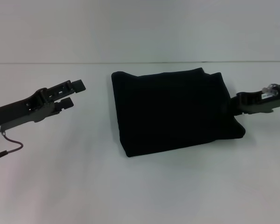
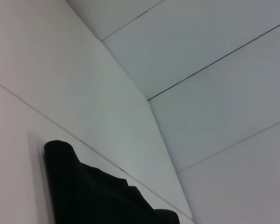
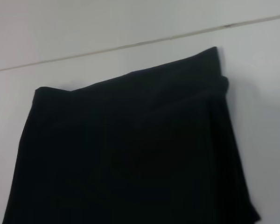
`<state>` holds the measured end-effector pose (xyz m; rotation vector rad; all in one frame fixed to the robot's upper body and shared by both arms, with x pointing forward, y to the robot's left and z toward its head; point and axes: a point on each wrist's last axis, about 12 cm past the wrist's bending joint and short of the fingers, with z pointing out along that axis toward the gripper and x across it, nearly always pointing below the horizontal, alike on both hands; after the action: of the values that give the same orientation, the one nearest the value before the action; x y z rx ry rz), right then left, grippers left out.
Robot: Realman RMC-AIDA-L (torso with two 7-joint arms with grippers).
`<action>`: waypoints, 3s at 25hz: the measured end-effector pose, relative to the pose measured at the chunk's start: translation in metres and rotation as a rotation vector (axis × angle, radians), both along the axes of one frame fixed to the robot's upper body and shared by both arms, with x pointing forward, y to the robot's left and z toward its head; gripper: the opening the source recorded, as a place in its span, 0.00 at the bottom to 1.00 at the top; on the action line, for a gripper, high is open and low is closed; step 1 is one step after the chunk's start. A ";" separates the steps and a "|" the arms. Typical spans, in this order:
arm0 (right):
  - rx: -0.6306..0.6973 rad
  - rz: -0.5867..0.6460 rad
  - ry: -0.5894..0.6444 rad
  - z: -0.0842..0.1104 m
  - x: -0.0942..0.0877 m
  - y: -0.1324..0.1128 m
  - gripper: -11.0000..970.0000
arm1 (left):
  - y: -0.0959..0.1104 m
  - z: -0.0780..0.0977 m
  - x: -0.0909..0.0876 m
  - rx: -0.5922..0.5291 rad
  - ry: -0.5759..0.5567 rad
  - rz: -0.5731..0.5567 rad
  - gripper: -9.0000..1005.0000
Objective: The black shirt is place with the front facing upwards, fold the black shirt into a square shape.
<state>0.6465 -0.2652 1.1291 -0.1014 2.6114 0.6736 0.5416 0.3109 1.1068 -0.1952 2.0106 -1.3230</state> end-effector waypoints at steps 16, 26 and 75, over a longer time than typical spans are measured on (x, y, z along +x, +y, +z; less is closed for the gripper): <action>-0.092 0.005 -0.067 -0.008 0.016 0.024 0.47 | 0.000 -0.002 0.000 -0.006 0.006 0.005 0.94; -0.107 -0.001 -0.098 -0.008 0.019 0.026 0.54 | 0.000 -0.002 0.001 -0.005 0.006 0.007 0.94; -0.093 0.050 -0.180 0.018 0.027 0.046 0.07 | -0.002 0.000 0.003 -0.013 0.001 0.005 0.94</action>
<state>0.6735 -0.2191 1.1473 -0.2454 2.4733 0.5342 0.5444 0.3092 1.1065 -0.2066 2.0017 -1.3333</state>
